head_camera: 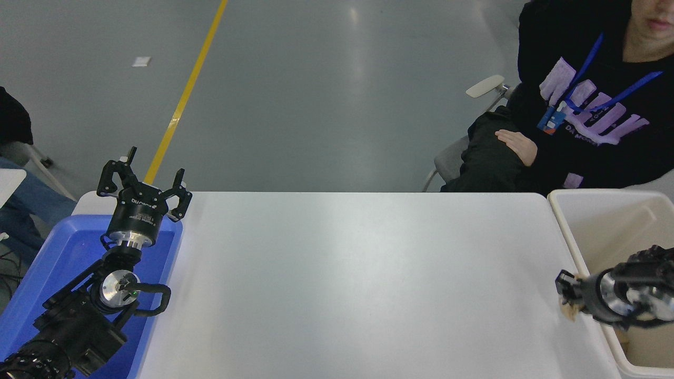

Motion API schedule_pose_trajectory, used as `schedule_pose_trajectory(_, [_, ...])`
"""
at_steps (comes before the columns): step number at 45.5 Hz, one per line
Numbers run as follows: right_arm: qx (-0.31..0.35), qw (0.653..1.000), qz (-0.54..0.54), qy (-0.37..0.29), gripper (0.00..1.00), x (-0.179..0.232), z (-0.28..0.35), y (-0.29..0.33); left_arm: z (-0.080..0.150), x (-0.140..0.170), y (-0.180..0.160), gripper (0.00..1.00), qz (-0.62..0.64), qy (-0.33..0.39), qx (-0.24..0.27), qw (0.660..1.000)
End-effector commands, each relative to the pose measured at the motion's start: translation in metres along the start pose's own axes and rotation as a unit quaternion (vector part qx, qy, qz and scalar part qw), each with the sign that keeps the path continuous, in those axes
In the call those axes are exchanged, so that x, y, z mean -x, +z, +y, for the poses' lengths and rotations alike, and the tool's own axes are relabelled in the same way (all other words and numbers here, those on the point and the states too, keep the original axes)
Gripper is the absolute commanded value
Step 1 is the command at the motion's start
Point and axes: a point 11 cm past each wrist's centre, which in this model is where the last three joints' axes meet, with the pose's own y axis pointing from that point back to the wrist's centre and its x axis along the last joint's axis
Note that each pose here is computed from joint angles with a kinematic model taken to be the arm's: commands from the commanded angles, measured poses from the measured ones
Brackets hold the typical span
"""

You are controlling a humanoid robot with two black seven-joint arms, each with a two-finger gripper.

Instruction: Pick up paper ball place in dustbin

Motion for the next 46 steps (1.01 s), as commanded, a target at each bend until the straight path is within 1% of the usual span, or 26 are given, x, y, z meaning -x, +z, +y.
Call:
schedule_pose_trajectory(1, [-0.017, 0.997, 0.022, -0.065, 0.0, -0.017, 0.102, -0.005, 0.0, 0.0, 0.0, 0.98, 0.0, 0.0, -0.001, 1.0])
schedule_pose_trajectory(4, [-0.045, 0.992, 0.039, -0.107, 0.0, -0.027, 0.14, -0.017, 0.0, 0.0, 0.0, 0.98, 0.0, 0.0, 0.0, 1.0])
schedule_pose_trajectory(8, [-0.061, 0.982, 0.079, -0.159, 0.0, -0.033, 0.187, -0.03, 0.0, 0.0, 0.0, 0.98, 0.0, 0.0, -0.001, 1.0])
schedule_pose_trajectory(14, [-0.1, 0.987, 0.091, -0.089, 0.0, -0.061, 0.237, -0.049, 0.001, -0.001, -0.001, 0.98, 0.0, 0.001, -0.001, 1.0])
schedule_pose_trajectory(23, [-0.11, 0.987, 0.109, -0.053, 0.0, -0.071, 0.264, -0.063, 0.001, -0.001, 0.0, 0.98, 0.001, 0.001, 0.0, 1.0])
schedule_pose_trajectory(29, [-0.129, 0.984, 0.122, -0.025, 0.0, -0.076, 0.288, -0.076, 0.001, -0.001, 0.0, 0.98, 0.001, 0.001, 0.0, 1.0])
schedule_pose_trajectory(35, [-0.129, 0.984, 0.122, -0.021, 0.0, -0.078, 0.289, -0.077, 0.001, -0.001, 0.0, 0.98, 0.001, 0.001, 0.0, 1.0])
schedule_pose_trajectory(40, [-0.119, 0.987, 0.107, -0.013, 0.0, -0.087, 0.286, -0.067, 0.001, -0.001, 0.0, 0.98, 0.001, 0.001, 0.0, 1.0])
schedule_pose_trajectory(46, [-0.093, 0.993, 0.069, -0.01, 0.0, -0.099, 0.276, -0.038, 0.001, -0.001, 0.0, 0.98, 0.001, 0.001, 0.0, 1.0])
